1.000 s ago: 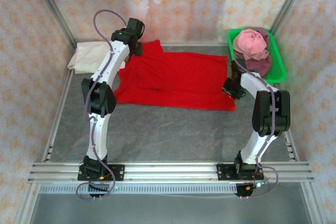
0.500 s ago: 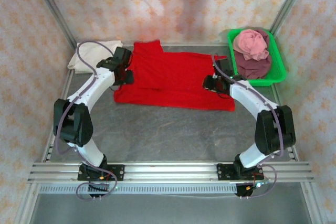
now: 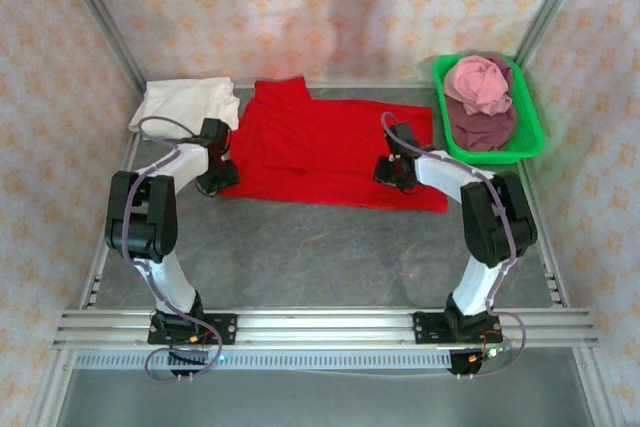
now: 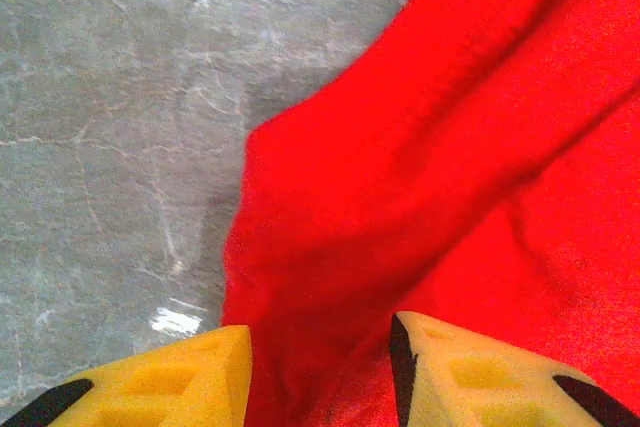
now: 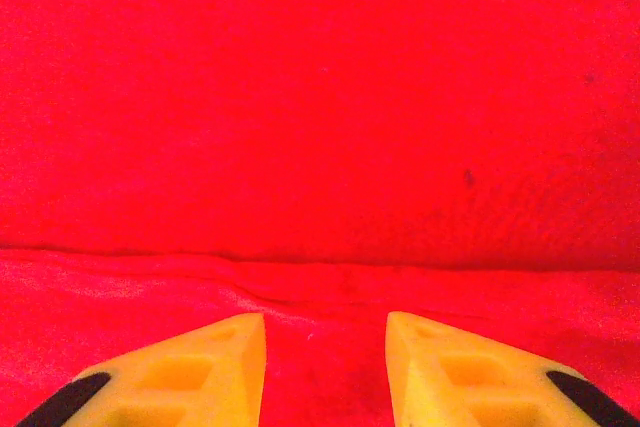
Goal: Fold and stack the t-shirts
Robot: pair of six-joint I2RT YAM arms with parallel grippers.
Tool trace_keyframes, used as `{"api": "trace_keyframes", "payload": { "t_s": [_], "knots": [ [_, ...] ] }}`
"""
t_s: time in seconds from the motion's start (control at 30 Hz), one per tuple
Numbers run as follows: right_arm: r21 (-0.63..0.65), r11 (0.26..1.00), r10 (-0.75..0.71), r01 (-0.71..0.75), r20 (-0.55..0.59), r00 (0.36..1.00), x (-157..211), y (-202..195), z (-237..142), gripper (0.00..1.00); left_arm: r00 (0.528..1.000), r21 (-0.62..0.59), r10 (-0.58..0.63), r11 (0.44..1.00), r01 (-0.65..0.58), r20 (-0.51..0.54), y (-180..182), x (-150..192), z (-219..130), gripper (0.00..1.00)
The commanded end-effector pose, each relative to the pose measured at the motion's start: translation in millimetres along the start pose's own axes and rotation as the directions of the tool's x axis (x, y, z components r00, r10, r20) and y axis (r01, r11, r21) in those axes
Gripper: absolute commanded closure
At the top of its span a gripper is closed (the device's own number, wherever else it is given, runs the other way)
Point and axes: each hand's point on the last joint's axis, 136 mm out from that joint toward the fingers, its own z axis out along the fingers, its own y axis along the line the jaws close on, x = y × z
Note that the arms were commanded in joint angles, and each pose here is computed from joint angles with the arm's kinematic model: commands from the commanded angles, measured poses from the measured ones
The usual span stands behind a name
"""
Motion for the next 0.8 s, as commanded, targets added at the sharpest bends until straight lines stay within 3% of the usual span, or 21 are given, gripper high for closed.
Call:
{"api": "trace_keyframes", "payload": {
  "t_s": [0.0, 0.33, 0.6, 0.77],
  "knots": [
    [0.034, 0.999, 0.035, -0.034, -0.022, 0.999, 13.2, -10.7, 14.2, 0.63, 0.998, 0.007, -0.054, 0.998, 0.054, 0.011, 7.5, 1.3, 6.0, 0.59],
    [-0.025, 0.998, 0.053, -0.057, -0.136, 0.989, 66.8, -18.1, 29.1, 0.65, 0.987, 0.047, -0.144, 0.988, 0.148, -0.070, 21.2, 48.2, 13.9, 0.64],
    [0.014, 0.999, 0.041, -0.040, -0.172, 0.984, 100.5, -32.3, 0.7, 0.65, 0.979, 0.049, -0.196, 0.979, 0.199, -0.055, 40.6, 87.0, -22.9, 0.67],
    [0.015, 0.999, 0.039, -0.037, -0.108, 0.993, 83.4, -28.9, -24.7, 0.64, 0.987, 0.004, -0.154, 0.988, 0.154, 0.042, 53.6, 74.4, -51.1, 0.64]
  ]
}}
